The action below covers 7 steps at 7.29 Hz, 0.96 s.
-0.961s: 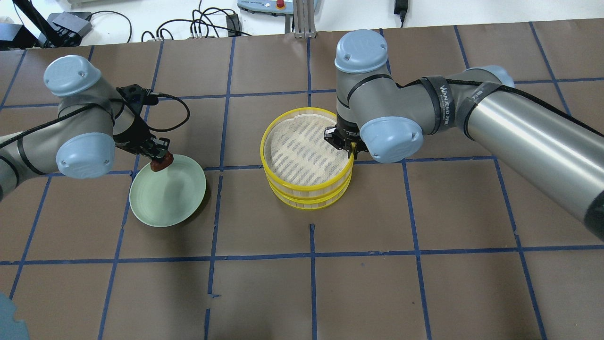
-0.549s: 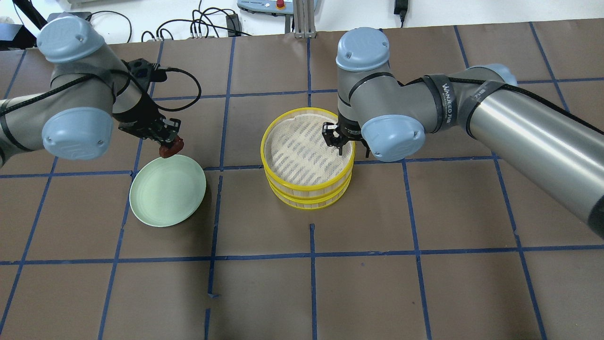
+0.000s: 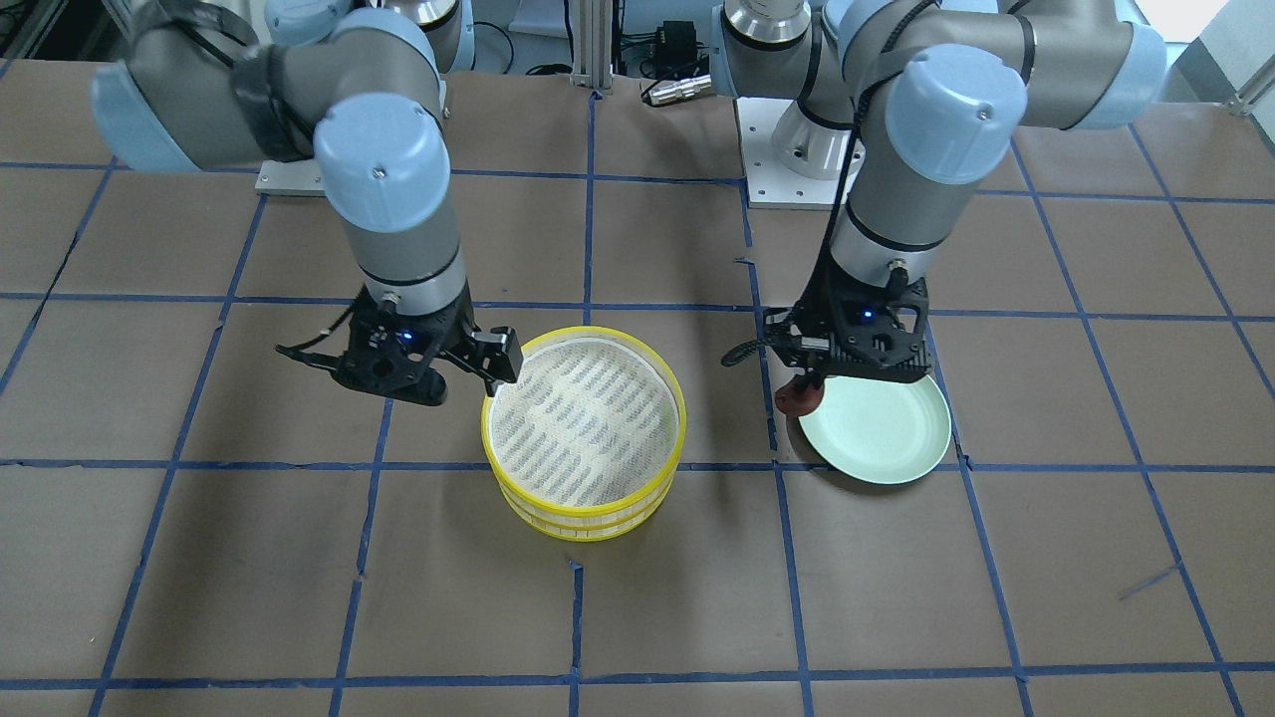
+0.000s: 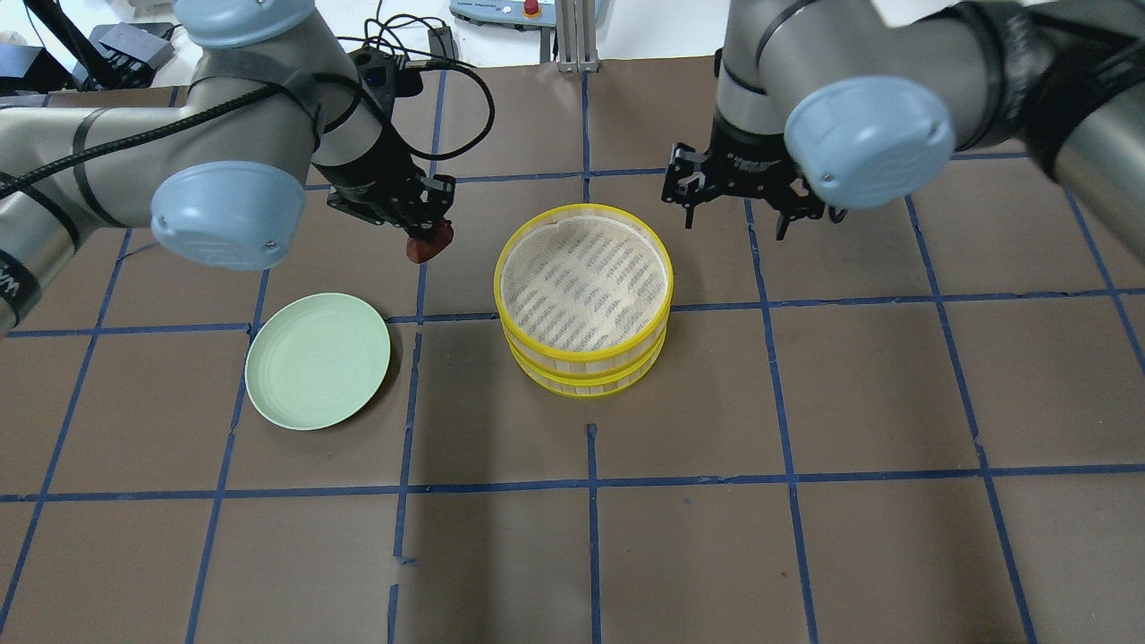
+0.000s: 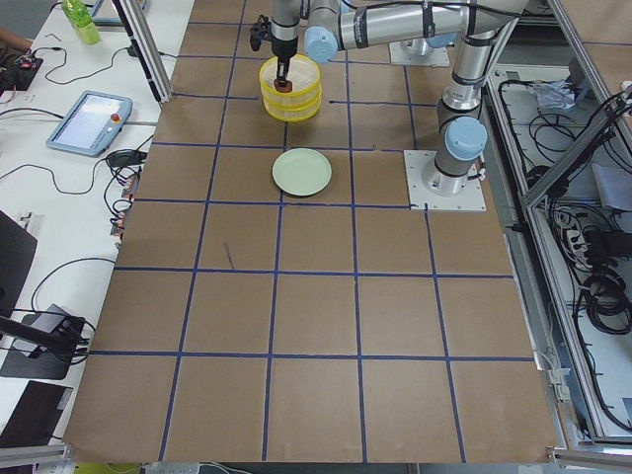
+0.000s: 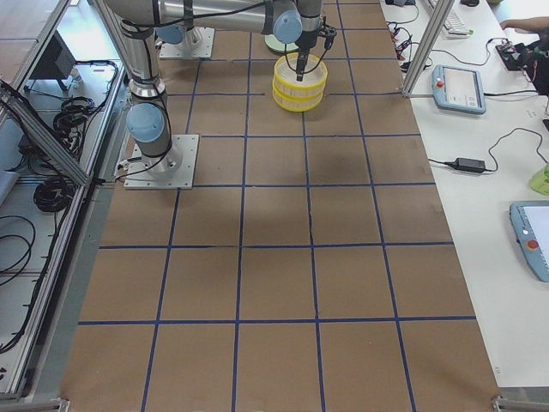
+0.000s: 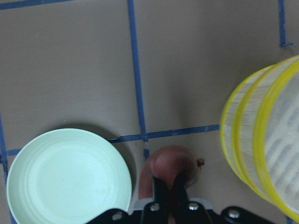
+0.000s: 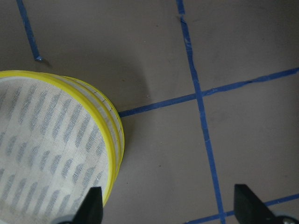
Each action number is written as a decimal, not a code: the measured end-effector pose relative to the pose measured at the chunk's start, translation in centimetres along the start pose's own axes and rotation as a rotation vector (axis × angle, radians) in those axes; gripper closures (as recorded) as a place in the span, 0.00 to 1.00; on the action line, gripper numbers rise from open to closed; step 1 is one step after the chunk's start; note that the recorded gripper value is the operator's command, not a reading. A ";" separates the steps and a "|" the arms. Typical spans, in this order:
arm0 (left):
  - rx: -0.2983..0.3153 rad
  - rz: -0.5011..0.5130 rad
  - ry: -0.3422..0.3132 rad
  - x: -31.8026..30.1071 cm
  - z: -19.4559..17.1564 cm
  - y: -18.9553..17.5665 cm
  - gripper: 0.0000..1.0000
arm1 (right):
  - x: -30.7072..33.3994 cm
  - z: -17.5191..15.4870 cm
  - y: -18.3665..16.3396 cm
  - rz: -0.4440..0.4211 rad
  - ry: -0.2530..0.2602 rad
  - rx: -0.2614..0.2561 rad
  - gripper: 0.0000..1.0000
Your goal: Stack buns with steamer
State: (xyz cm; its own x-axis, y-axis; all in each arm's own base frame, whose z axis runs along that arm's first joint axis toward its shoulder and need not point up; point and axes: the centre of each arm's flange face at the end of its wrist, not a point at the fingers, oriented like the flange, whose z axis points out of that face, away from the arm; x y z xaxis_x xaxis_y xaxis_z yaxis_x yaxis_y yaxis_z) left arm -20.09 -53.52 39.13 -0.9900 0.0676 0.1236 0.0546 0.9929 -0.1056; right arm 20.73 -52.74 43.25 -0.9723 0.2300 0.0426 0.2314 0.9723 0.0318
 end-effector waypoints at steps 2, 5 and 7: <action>0.025 -0.036 0.087 2.8 1.3 -0.7 0.62 | 2.6 -5.4 1.3 -0.058 0.024 -0.082 0.02; 0.005 -0.138 0.108 6.5 3.5 0.1 0.00 | 3.0 -7.1 0.9 -0.239 0.004 -0.018 0.00; -0.005 -0.168 0.107 6.8 3.9 0.3 0.00 | 3.0 -7.4 0.9 -0.258 0.002 0.020 0.00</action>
State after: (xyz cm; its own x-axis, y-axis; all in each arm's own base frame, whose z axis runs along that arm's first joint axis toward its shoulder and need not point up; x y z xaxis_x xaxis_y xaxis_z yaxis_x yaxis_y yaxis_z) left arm -27.32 -53.10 36.08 -0.9658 -0.0896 0.2435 -0.1096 0.9915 -0.0699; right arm 18.32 -51.47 50.83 -0.9989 -0.0260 0.0378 -0.0252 0.9994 0.0222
